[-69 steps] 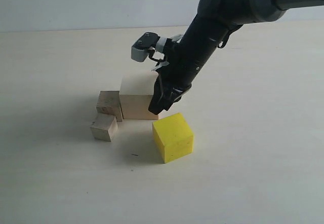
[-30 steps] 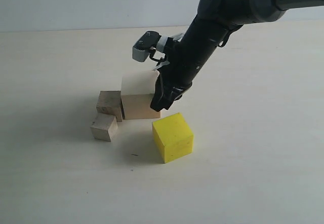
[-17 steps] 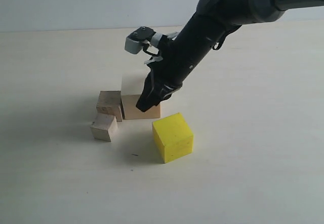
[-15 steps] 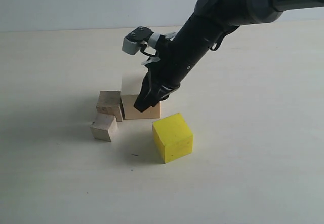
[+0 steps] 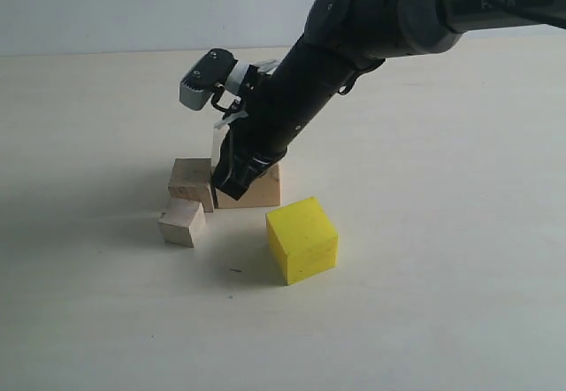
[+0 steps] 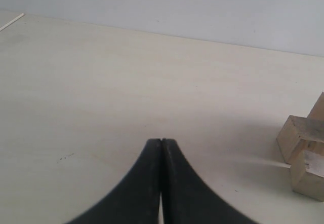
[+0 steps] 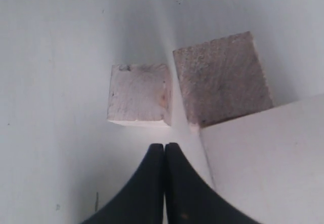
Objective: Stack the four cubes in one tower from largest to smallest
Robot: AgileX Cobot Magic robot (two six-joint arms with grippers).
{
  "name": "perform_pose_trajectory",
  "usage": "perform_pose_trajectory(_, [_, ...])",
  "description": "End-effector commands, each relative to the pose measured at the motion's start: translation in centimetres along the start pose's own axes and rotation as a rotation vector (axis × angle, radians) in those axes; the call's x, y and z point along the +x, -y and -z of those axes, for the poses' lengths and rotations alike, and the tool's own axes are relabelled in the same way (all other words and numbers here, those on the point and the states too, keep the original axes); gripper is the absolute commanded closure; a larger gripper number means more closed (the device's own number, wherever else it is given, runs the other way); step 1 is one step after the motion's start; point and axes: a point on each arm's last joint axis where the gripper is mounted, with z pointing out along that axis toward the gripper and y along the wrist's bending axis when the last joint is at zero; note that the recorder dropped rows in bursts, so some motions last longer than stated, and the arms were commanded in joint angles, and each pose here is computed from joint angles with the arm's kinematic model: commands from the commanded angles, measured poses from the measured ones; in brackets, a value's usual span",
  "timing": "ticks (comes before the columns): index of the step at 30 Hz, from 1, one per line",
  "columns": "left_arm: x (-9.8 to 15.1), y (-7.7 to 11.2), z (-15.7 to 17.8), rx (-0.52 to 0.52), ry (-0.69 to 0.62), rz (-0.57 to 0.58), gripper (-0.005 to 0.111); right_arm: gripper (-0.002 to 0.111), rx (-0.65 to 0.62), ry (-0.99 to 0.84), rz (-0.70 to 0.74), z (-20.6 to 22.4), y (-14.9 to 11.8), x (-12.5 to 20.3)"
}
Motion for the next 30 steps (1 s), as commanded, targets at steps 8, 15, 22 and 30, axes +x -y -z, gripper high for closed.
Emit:
perform_pose_trajectory(8, [0.0, 0.0, 0.0, -0.001, 0.01, -0.007, 0.107, 0.108, 0.067, -0.002, -0.015, 0.0, 0.5, 0.0])
perform_pose_trajectory(15, [0.0, 0.0, 0.0, -0.001, 0.01, -0.007, 0.107, 0.108, 0.089, 0.011, -0.016, 0.0, 0.7, -0.1])
perform_pose_trajectory(22, [0.0, 0.0, 0.0, -0.001, 0.01, -0.007, 0.107, 0.108, -0.004, -0.048, -0.035, 0.0, -0.1, 0.4])
perform_pose_trajectory(30, [0.0, 0.0, 0.0, -0.001, 0.01, -0.007, 0.107, 0.108, 0.117, -0.147, -0.059, 0.2, 0.9, 1.3])
